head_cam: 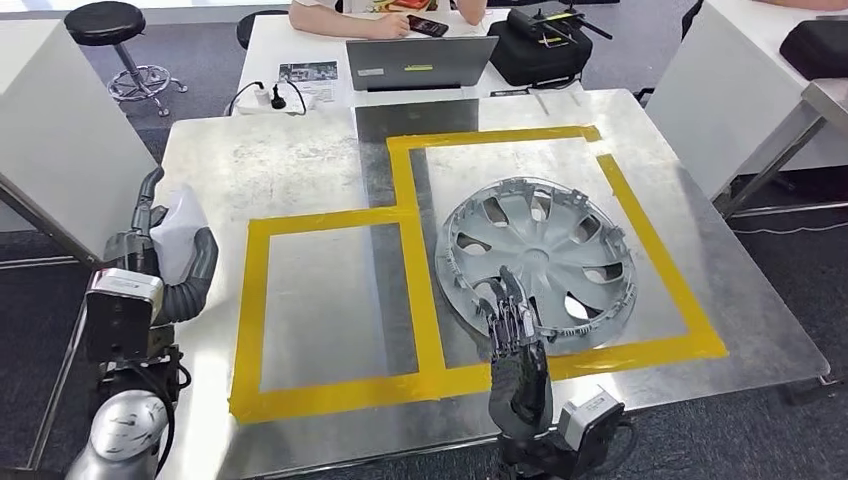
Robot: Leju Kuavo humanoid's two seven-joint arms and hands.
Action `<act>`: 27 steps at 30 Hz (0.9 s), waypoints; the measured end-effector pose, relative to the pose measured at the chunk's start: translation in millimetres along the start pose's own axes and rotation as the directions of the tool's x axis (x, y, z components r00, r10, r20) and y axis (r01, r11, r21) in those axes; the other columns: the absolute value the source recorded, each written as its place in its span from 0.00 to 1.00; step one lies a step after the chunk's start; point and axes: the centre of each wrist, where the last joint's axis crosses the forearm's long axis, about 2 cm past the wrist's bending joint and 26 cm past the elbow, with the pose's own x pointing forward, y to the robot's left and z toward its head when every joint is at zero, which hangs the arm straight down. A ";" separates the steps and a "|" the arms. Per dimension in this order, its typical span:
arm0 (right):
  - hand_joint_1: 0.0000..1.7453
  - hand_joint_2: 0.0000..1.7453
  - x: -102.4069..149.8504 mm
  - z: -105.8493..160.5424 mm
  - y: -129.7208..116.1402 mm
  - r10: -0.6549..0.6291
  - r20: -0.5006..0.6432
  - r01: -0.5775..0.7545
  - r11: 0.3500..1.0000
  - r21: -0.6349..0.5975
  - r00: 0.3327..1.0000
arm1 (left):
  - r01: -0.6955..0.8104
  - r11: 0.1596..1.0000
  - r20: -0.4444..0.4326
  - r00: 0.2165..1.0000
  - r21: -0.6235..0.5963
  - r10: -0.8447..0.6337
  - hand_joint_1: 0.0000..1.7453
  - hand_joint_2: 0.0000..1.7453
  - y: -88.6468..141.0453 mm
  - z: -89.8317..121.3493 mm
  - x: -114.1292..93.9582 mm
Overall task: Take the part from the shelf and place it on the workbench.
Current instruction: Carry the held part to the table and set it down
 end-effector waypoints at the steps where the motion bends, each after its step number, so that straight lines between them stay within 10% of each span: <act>1: 0.00 0.00 -0.1 0.0 0.0 0.000 0.000 0.000 1.000 0.000 1.000 | 0.001 1.000 0.000 1.000 0.000 -0.001 1.00 1.00 0.1 -0.3 -0.1; 27: 0.00 0.00 -2.4 -2.8 3.8 -0.009 -0.014 0.009 1.000 0.014 1.000 | 0.192 0.981 -0.083 0.978 -0.029 -0.194 1.00 1.00 9.7 -15.3 -5.9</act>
